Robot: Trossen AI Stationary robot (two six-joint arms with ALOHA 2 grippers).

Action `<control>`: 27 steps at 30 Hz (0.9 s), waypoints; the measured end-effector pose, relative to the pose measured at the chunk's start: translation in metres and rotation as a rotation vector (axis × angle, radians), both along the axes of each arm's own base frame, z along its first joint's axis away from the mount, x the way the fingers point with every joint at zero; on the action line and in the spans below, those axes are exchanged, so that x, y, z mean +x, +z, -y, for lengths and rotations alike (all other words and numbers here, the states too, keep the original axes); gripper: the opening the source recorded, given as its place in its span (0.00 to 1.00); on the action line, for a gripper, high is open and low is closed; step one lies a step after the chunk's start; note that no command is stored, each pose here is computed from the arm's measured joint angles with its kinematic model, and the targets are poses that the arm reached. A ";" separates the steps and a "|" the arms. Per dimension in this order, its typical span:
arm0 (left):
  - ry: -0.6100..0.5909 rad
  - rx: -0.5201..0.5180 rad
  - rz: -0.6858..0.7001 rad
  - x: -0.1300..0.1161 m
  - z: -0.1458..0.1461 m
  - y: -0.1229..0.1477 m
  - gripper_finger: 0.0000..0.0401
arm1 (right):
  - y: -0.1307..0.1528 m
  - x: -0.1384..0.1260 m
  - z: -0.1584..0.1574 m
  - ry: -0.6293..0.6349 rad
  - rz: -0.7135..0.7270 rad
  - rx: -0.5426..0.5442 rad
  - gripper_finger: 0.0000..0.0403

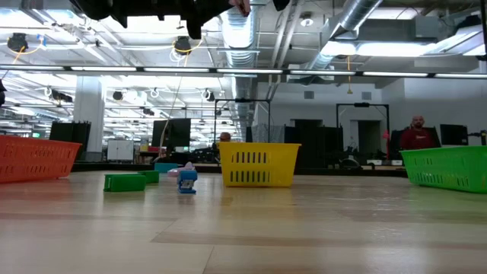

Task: Pick and place Stapler, Stapler remover, tape
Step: Put the pink staple remover into the orange basket

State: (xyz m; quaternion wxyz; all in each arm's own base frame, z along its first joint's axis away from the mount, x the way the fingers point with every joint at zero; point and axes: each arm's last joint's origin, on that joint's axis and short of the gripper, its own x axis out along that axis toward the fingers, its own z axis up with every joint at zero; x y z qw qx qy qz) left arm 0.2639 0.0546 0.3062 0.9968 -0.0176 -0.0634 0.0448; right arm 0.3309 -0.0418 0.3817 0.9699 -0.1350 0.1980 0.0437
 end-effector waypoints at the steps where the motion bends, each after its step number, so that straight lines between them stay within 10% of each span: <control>1: 0.000 0.000 0.001 0.000 0.000 0.000 0.27 | 0.000 0.000 0.000 0.000 0.000 0.000 0.00; 27: 0.002 0.001 0.006 0.000 0.000 0.001 0.02 | 0.000 0.000 0.000 0.006 -0.001 -0.007 0.00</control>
